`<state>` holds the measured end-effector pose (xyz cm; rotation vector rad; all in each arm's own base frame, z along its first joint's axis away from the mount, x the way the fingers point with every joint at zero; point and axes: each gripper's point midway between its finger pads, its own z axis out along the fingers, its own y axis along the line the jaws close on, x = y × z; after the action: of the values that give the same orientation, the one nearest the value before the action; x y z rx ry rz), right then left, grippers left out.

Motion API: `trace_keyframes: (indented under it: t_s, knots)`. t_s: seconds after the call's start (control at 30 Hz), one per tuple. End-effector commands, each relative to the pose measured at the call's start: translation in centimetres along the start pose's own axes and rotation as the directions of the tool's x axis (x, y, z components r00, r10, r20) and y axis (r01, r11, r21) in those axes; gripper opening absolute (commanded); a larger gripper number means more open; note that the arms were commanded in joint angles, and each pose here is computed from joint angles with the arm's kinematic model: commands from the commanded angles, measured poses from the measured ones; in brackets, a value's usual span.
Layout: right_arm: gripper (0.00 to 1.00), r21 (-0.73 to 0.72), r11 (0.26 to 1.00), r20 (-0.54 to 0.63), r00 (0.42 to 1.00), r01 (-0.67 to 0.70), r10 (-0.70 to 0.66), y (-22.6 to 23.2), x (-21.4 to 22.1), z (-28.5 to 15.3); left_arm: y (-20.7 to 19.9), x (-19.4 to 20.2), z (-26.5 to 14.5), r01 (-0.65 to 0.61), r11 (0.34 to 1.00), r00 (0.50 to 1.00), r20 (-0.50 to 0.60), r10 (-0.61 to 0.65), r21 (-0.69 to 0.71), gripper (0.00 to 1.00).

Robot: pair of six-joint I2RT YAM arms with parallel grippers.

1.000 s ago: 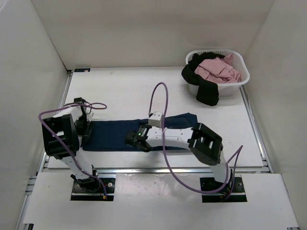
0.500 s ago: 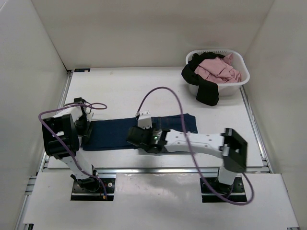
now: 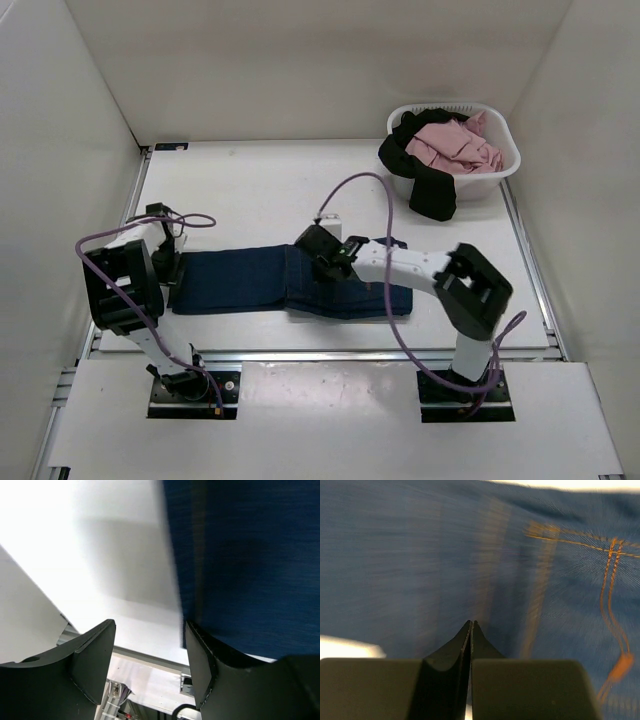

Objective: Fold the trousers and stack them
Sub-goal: Fold the trousers

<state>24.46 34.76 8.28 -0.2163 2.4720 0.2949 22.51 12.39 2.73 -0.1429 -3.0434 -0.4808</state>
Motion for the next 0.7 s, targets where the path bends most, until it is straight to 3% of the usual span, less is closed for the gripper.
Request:
trace_keyframes:
  t_s: [0.0, 0.1, 0.13, 0.17, 0.2, 0.33, 0.43, 0.5, 0.6, 0.67]
  knots:
    - [0.00, -0.060, 0.996, -0.209, 0.977, -0.065, 0.051, -0.8, 4.0, 3.2, 2.8, -0.5, -1.4, 0.041, 0.996, 0.998, 0.042, -0.038, -0.075, 0.69]
    - [0.00, -0.046, 0.994, -0.230, 0.970, -0.098, 0.085, -2.1, 3.9, 3.6, 2.5, -0.3, -1.2, 0.025, 0.998, 0.999, 0.025, -0.023, -0.065, 0.69]
    - [0.07, -0.051, 0.995, -0.201, 0.977, -0.088, 0.076, -2.4, 2.9, 3.1, 2.3, -0.1, -1.2, 0.021, 0.999, 1.000, 0.020, -0.020, -0.050, 0.69]
    - [0.20, -0.077, 0.994, -0.155, 0.986, -0.081, 0.068, -2.3, 1.5, 1.7, 1.8, -0.3, -1.2, 0.020, 1.000, 0.999, 0.030, -0.019, -0.024, 0.69]
    - [0.55, -0.076, 0.995, -0.122, 0.991, -0.069, 0.059, -2.5, 0.6, 0.9, 1.9, -0.8, -1.4, 0.024, 1.000, 0.999, 0.046, -0.023, -0.017, 0.70]
    - [0.88, -0.059, 0.996, 0.010, 0.997, -0.073, 0.073, -4.9, -3.1, -5.1, 1.8, -1.0, -1.8, 0.032, 0.999, 0.998, 0.052, -0.032, -0.003, 0.71]
    - [0.99, -0.018, 0.981, 0.068, 0.979, -0.194, 0.194, -9.4, -4.2, -7.8, 1.6, -0.9, -1.3, 0.026, 1.000, 0.999, 0.034, -0.026, 0.003, 0.71]
    - [0.99, 0.009, 0.959, -0.001, 0.959, -0.282, 0.282, -13.3, -1.6, -7.2, 1.6, -0.9, -1.3, 0.026, 1.000, 0.999, 0.034, -0.026, 0.003, 0.71]
    - [0.99, 0.019, 0.936, -0.005, 0.936, -0.352, 0.352, -18.0, 0.4, -6.6, 1.2, -1.1, -1.3, 0.035, 0.999, 0.999, 0.040, -0.036, 0.022, 0.71]
    - [0.99, -0.045, 0.919, -0.060, 0.919, -0.393, 0.390, -18.6, 1.5, -5.9, 1.1, -0.8, -1.1, 0.030, 0.999, 0.999, 0.024, -0.030, 0.028, 0.71]
